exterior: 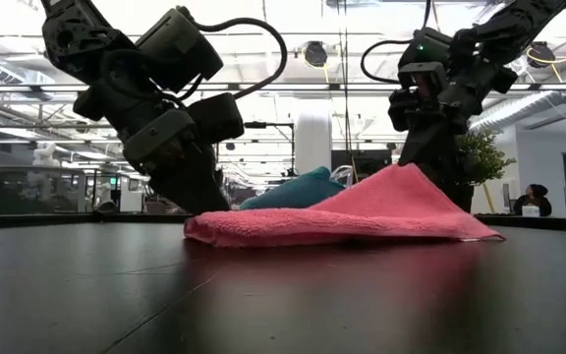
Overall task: Fold microfiber towels
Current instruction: Fold the pink microfiber cloth
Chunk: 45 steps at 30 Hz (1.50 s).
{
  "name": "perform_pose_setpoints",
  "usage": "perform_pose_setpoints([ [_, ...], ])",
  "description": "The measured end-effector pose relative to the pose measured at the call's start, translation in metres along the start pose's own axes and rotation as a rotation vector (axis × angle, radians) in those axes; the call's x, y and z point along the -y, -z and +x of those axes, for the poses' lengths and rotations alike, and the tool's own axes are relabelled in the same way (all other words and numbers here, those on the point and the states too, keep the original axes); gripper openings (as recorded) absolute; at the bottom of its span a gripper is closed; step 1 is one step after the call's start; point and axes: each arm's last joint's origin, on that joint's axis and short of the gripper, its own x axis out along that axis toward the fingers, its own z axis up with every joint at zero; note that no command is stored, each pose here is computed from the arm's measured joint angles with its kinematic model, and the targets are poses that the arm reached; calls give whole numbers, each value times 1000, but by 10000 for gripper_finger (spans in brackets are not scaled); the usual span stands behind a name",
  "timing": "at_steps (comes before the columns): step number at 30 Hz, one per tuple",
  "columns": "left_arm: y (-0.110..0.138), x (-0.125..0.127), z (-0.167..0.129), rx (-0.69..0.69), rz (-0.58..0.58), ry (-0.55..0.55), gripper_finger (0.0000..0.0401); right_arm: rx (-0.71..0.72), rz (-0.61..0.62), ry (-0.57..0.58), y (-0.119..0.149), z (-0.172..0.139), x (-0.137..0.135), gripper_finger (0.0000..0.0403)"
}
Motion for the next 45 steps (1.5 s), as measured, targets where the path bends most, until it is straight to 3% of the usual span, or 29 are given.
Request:
perform_pose_setpoints([
  [9,-2,-10,0,7,-5,-31,133,-2,49,-49,0,3,-31,0],
  [20,-4,-12,0,24,12,-36,133,192,78,-313,-5,34,-84,0],
  [28,-7,-12,0,65,13,-47,133,204,128,-379,-11,93,-81,0],
  [35,-6,-13,0,56,20,-57,133,160,50,-422,-35,130,-94,0],
  [40,-3,-13,-1,24,22,-62,133,114,23,-428,-42,142,-92,0],
  [45,-8,-12,-14,21,2,-91,133,120,47,-353,-38,146,-80,0],
])
